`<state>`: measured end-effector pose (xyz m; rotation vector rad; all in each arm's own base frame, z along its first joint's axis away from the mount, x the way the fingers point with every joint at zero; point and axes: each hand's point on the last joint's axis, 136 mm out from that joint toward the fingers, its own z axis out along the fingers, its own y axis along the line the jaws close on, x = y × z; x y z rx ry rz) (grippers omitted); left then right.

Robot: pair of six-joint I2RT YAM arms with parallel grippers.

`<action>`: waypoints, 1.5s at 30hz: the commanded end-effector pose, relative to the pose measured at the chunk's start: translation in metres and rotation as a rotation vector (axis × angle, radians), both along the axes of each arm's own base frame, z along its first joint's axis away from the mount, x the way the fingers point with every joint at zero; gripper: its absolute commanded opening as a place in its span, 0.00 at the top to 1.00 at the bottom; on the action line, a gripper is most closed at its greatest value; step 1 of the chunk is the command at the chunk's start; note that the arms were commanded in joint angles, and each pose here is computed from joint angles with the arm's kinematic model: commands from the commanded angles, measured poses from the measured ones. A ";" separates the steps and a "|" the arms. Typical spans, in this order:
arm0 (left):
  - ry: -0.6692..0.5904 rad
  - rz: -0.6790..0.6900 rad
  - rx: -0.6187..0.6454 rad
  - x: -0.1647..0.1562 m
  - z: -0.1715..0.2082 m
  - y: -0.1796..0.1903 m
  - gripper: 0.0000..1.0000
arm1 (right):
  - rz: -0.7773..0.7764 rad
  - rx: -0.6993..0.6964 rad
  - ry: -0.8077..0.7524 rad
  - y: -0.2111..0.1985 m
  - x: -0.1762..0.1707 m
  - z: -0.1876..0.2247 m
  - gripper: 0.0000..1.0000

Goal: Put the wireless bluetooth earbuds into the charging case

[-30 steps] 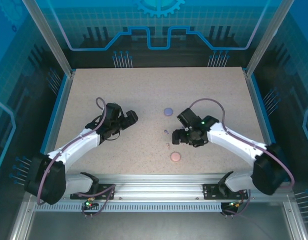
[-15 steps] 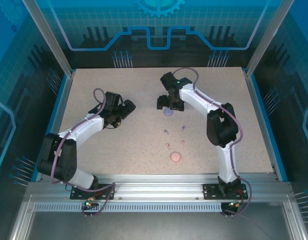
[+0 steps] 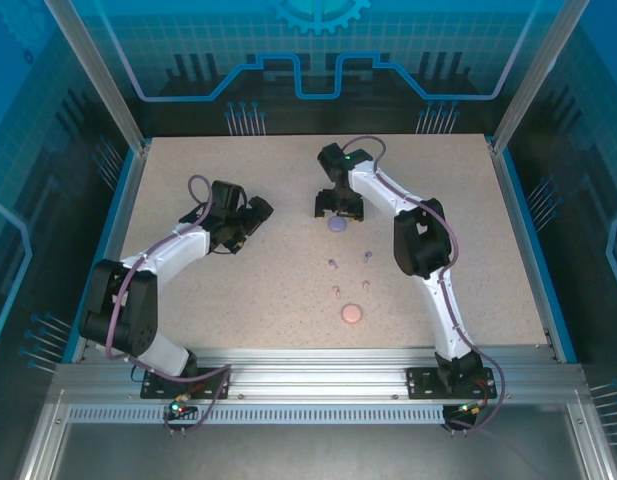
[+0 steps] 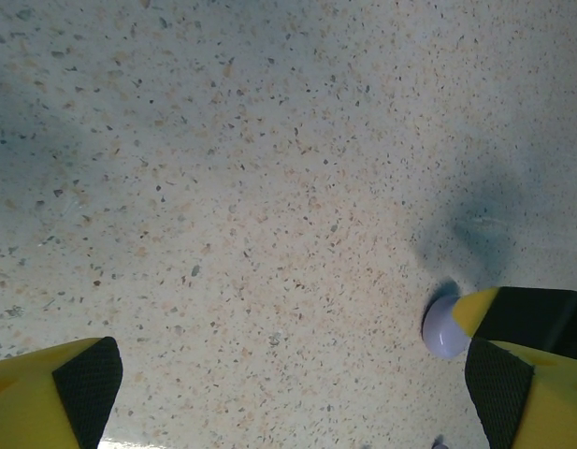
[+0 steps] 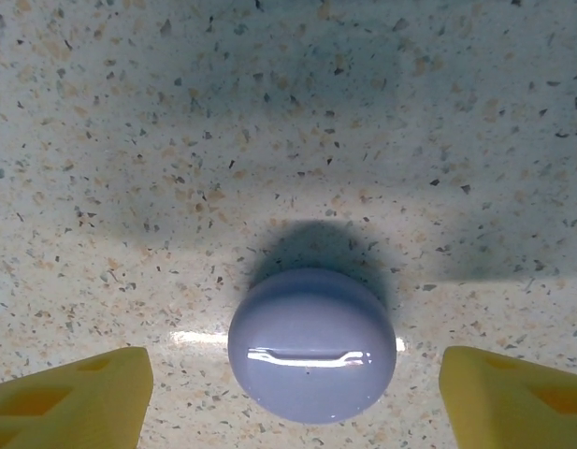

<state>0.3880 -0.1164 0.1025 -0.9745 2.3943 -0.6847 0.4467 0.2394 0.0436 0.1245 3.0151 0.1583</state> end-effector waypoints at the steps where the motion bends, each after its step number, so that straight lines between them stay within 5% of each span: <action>1: -0.010 -0.008 -0.036 0.008 0.006 -0.005 0.01 | 0.027 -0.011 0.056 -0.002 -0.007 -0.011 0.19; 37: -0.040 -0.036 -0.095 0.014 0.002 -0.018 0.01 | 0.082 -0.078 0.078 0.000 -0.011 -0.035 0.41; 45: -0.244 -0.072 -0.177 0.027 0.004 -0.038 0.01 | -0.036 0.027 0.039 0.020 -0.015 -0.012 0.52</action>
